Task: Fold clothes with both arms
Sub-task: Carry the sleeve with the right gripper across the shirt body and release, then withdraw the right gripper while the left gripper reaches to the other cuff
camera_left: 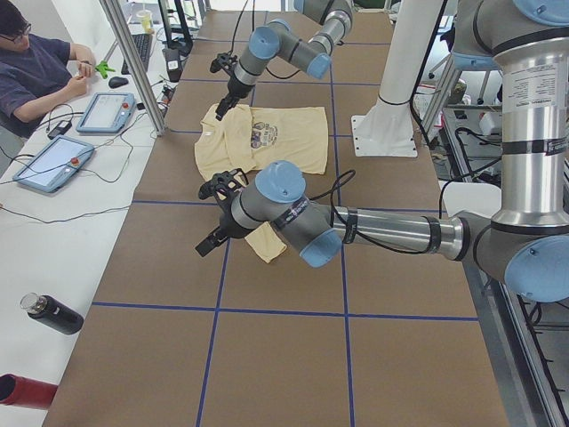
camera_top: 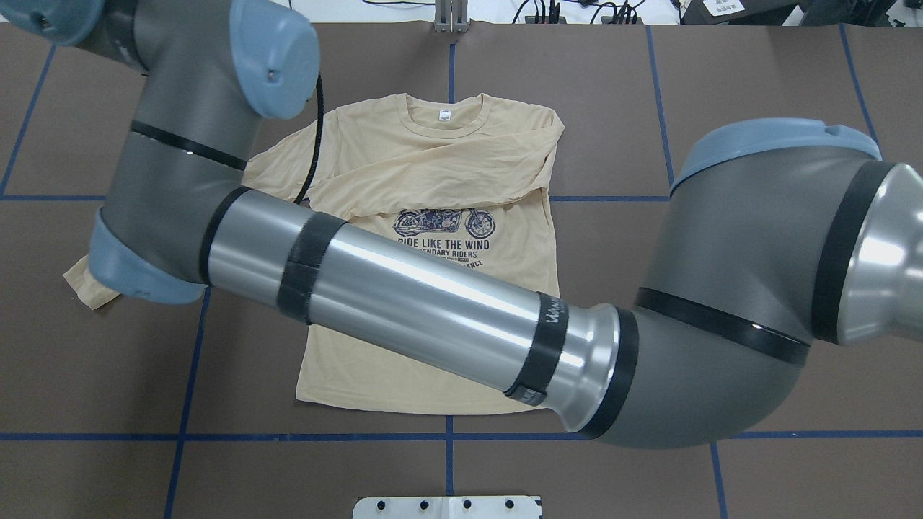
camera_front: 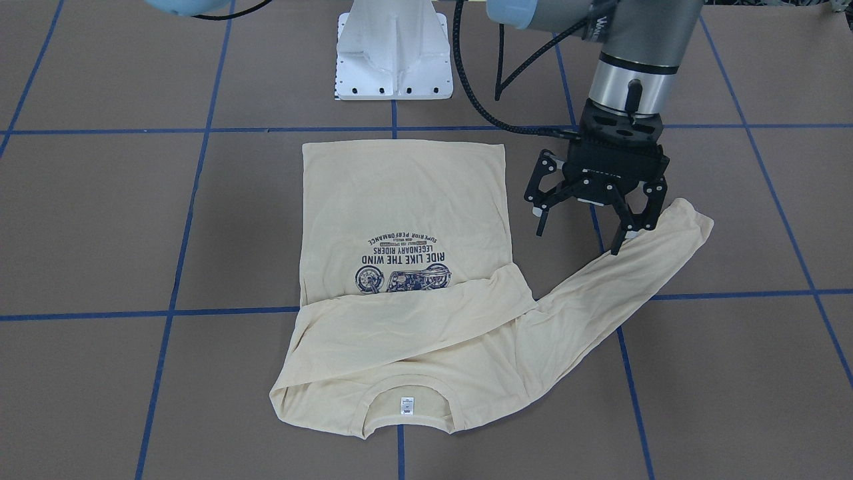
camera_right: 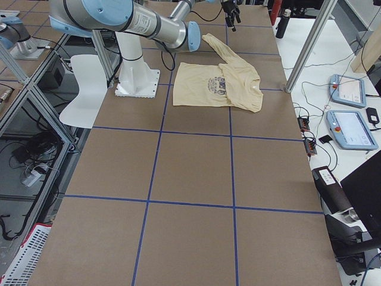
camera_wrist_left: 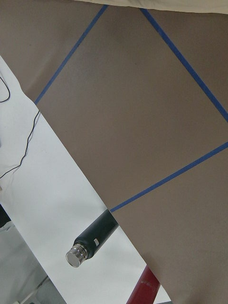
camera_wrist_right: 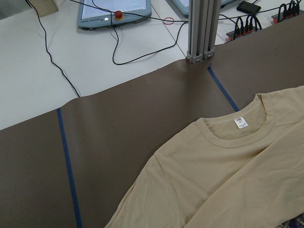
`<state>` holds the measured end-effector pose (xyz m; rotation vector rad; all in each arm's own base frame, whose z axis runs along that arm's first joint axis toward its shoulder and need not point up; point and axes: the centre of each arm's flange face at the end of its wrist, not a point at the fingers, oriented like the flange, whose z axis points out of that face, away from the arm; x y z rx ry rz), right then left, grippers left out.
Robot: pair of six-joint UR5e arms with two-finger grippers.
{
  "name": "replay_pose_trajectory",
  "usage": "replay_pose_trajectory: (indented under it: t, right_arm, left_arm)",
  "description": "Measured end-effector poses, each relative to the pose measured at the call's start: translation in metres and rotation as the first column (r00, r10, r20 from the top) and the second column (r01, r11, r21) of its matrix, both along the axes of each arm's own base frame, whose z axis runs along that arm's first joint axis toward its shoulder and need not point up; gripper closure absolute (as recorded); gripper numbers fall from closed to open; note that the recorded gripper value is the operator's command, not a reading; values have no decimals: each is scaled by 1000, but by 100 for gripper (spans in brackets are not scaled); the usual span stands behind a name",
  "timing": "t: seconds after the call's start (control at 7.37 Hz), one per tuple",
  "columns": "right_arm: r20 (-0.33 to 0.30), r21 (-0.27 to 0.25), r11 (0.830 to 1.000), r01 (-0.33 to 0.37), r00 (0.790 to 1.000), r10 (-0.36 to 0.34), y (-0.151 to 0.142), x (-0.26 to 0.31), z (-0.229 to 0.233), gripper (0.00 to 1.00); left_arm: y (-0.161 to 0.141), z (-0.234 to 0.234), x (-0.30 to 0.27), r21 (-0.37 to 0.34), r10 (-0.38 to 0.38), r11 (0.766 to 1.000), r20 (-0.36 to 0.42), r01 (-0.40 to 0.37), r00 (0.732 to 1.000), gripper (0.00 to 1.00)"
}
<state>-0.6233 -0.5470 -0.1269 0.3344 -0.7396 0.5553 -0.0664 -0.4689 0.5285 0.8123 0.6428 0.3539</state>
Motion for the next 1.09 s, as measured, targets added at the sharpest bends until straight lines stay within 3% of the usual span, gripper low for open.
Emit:
replay_pose_trajectory:
  t: [0.27, 0.54, 0.81, 1.09]
  right_arm:
    - [-30, 27, 994, 101, 994, -101, 9, 59, 79, 1]
    - [-51, 93, 972, 216, 976, -212, 38, 154, 188, 1]
    - [-107, 154, 923, 353, 935, -339, 72, 263, 289, 1]
    - [-145, 198, 872, 447, 894, -425, 76, 344, 385, 1]
  left_arm:
    - [4, 5, 38, -34, 101, 994, -54, -103, 993, 0]
    - [12, 10, 97, -97, 170, 978, -132, -183, 977, 0]
    - [32, 23, 145, -152, 124, 977, -168, -150, 978, 0]
    - [45, 37, 181, -207, 17, 977, -189, -57, 982, 2]
